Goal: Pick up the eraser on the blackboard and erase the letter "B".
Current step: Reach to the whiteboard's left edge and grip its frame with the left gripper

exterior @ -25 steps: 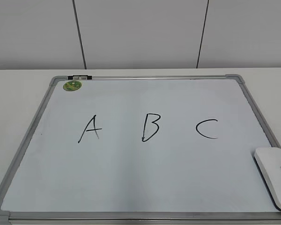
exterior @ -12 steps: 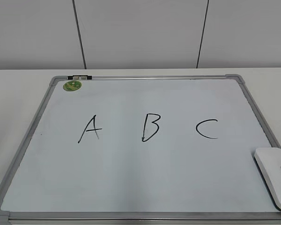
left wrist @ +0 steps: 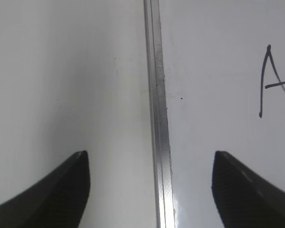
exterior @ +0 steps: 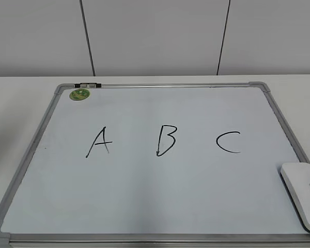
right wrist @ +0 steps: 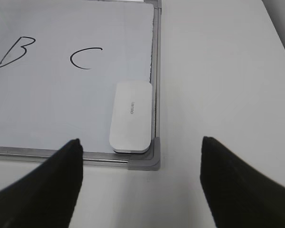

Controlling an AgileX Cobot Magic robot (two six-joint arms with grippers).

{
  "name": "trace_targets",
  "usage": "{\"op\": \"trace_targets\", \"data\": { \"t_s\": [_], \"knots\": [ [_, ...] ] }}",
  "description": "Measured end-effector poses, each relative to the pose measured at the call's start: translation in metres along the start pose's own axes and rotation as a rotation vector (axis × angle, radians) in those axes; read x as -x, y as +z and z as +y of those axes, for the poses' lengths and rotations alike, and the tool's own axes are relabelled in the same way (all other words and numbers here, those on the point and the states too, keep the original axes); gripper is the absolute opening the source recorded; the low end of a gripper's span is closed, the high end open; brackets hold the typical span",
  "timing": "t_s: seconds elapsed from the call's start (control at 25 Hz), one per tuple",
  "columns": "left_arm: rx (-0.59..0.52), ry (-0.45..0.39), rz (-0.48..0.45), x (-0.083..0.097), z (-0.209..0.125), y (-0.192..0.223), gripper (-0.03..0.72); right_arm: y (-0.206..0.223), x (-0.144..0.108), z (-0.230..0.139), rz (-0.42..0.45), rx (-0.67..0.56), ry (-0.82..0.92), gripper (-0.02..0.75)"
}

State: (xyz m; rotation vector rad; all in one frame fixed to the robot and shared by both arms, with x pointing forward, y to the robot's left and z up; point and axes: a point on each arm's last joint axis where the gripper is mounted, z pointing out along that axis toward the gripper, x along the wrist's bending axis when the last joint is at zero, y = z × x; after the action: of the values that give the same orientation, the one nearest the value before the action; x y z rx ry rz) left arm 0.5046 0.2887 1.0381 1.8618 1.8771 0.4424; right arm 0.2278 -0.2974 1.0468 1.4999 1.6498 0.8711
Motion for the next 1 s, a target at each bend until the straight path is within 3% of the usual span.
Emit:
{"op": "trace_targets", "data": {
  "t_s": [0.28, 0.44, 1.0],
  "knots": [
    [-0.185, -0.004, -0.003, -0.001, 0.028, 0.049, 0.577, 0.0, 0.0, 0.0, 0.0, 0.0, 0.0, 0.591],
    [-0.262, 0.008, -0.02, -0.001, 0.038, 0.075, 0.534, 0.0, 0.0, 0.0, 0.0, 0.0, 0.0, 0.591],
    [-0.365, 0.006, -0.034, -0.004, 0.044, 0.135, 0.458, 0.0, 0.0, 0.0, 0.0, 0.0, 0.0, 0.591]
  ]
}}
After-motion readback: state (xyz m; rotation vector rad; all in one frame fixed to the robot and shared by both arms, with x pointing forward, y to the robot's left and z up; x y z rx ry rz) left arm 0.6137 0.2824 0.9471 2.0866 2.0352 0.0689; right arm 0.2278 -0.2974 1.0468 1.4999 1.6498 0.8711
